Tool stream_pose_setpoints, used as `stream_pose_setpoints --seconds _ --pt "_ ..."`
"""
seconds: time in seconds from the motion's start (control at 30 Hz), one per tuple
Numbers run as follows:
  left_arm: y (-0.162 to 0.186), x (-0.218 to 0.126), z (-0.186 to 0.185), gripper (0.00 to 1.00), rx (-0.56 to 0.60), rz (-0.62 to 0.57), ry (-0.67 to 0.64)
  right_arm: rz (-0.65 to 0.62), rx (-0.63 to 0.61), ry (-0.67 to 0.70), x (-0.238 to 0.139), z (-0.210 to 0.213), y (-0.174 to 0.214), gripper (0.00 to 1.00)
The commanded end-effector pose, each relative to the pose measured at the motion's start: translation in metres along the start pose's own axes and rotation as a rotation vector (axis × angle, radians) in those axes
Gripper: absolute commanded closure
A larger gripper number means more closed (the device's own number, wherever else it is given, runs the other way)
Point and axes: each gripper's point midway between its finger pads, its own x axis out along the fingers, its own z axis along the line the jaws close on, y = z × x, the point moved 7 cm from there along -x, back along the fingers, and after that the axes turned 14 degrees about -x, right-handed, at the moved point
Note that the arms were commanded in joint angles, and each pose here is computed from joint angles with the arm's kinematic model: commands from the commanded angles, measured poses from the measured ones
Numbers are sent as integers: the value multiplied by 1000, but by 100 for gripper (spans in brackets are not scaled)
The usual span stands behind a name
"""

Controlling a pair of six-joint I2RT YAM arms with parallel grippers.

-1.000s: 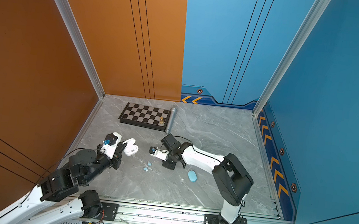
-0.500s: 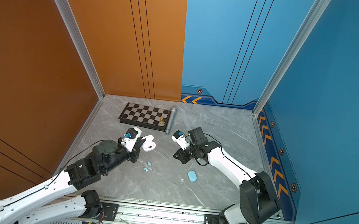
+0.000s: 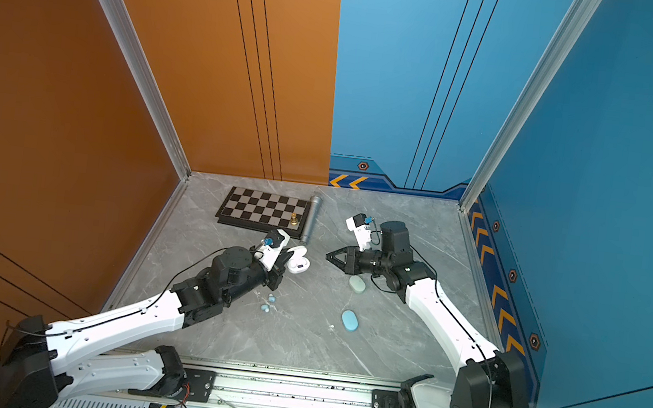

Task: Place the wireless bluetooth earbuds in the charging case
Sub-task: 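Carry the earbud toward the open white case held by left gripper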

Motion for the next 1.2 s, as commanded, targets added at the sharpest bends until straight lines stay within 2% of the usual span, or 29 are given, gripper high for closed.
stream_pose_setpoints --seconds 0.0,0.17,0.57,1.17 --pt "-22 5 -6 100 -33 -80 36 -96 52 -86 -7 16 -19 83" --pt "-28 14 -12 100 -39 -93 52 -135 71 -121 -11 29 -33 83" --pt "-46 26 -26 100 -37 -132 87 -132 72 -178 4 52 -36 83" --pt "-57 24 -35 100 -32 -155 115 -129 93 -147 19 42 -35 82"
